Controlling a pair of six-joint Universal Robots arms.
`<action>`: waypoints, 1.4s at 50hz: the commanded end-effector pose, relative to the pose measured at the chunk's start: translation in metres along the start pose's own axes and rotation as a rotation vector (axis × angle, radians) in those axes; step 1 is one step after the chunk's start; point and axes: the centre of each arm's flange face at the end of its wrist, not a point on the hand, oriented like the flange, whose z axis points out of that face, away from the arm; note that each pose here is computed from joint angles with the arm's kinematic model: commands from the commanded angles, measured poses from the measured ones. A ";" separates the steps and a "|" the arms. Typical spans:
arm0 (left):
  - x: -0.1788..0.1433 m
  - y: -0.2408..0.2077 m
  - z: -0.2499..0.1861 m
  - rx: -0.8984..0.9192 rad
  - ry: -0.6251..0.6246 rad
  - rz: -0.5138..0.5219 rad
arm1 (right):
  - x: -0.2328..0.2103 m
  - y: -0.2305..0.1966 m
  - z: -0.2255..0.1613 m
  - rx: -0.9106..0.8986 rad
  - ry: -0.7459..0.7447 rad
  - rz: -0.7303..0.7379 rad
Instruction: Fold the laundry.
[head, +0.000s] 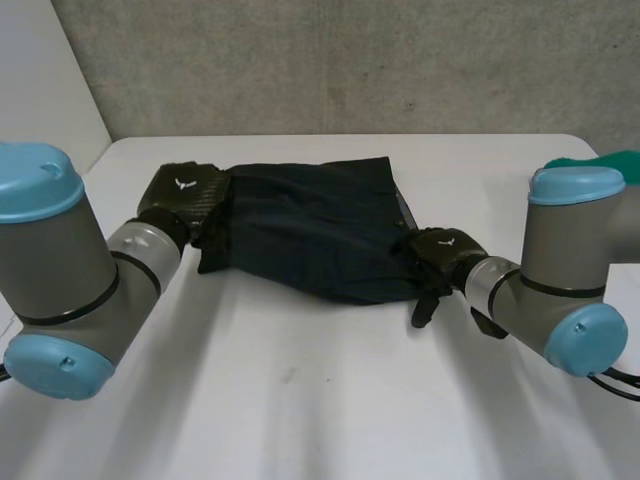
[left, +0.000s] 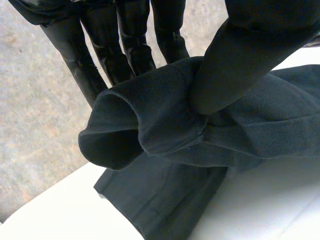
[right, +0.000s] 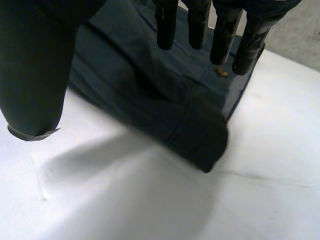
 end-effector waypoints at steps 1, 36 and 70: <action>0.000 -0.010 -0.001 0.031 -0.002 -0.003 | 0.003 0.009 0.023 -0.005 0.006 0.067; 0.037 0.055 -0.129 -0.553 0.372 0.063 | -0.009 0.024 -0.142 -0.410 -0.136 -0.642; 0.026 0.018 0.009 0.023 0.107 0.141 | 0.034 -0.016 -0.057 -0.068 0.138 -0.509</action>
